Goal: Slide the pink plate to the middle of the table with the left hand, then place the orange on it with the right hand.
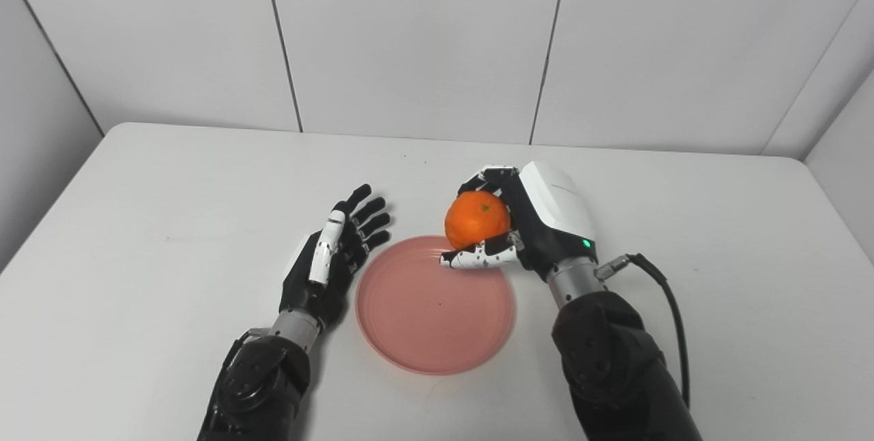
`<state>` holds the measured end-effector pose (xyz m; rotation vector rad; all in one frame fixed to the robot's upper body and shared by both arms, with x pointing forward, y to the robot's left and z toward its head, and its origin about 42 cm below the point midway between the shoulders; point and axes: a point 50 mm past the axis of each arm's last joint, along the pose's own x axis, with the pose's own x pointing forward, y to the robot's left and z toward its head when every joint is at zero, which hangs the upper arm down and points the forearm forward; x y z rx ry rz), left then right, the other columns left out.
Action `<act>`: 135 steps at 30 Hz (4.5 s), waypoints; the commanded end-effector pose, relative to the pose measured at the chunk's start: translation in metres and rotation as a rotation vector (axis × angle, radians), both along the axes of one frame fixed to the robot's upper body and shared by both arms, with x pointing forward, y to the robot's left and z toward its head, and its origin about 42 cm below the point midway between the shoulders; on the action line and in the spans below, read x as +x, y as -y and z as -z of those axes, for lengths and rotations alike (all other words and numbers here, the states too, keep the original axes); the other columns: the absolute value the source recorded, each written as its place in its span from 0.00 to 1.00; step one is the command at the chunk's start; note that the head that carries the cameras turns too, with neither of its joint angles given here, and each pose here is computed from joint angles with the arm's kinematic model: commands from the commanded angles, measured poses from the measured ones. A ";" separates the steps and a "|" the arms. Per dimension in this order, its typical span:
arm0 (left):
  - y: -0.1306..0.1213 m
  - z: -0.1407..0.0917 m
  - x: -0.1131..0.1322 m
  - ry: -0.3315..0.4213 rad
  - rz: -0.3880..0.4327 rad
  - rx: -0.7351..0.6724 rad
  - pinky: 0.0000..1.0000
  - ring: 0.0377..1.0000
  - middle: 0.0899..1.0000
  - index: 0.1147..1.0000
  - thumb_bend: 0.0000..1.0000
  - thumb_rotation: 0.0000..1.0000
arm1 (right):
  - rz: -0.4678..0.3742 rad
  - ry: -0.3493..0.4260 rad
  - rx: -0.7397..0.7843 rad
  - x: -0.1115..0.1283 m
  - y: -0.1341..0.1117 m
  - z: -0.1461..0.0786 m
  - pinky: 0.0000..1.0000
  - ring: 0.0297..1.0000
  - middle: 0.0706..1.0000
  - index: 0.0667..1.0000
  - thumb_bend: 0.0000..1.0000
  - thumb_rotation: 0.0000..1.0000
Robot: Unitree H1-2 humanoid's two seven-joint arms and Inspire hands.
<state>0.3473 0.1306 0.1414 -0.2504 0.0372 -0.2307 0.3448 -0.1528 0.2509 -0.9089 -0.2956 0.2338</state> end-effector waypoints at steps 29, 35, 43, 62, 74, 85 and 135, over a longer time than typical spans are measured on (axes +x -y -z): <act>0.000 -0.011 0.005 0.019 -0.010 0.018 0.87 0.88 0.89 0.90 0.39 1.00 | -0.160 -0.101 -0.084 0.003 -0.057 0.037 0.35 0.41 0.47 0.45 0.52 0.14; -0.002 -0.011 0.005 0.017 -0.017 0.018 0.87 0.88 0.89 0.89 0.39 1.00 | -0.146 -0.081 -0.094 0.000 -0.053 0.036 0.38 0.46 0.53 0.46 0.52 0.14; -0.004 -0.011 0.005 0.020 -0.013 0.018 0.86 0.88 0.89 0.89 0.40 1.00 | -0.107 -0.049 -0.123 -0.005 -0.044 0.025 0.25 0.33 0.43 0.64 0.83 0.14; -0.011 -0.009 0.005 0.016 -0.016 0.005 0.87 0.88 0.89 0.89 0.41 1.00 | -0.134 -0.021 -0.162 -0.013 -0.031 0.001 0.66 0.78 0.85 0.86 1.00 0.33; -0.017 -0.007 0.005 0.023 -0.008 0.008 0.87 0.88 0.89 0.90 0.41 1.00 | -0.134 0.016 -0.141 -0.012 -0.014 -0.011 0.75 0.85 0.90 0.94 1.00 0.45; -0.022 -0.008 0.006 0.020 -0.010 0.006 0.88 0.89 0.89 0.90 0.41 1.00 | -0.012 0.072 0.053 -0.025 0.036 -0.029 0.78 0.88 0.93 0.96 1.00 0.50; -0.044 -0.011 -0.006 0.073 -0.029 0.076 0.99 0.98 0.99 0.98 0.39 1.00 | 0.202 -0.232 0.795 -0.029 0.034 0.083 0.90 0.96 0.98 0.98 0.44 1.00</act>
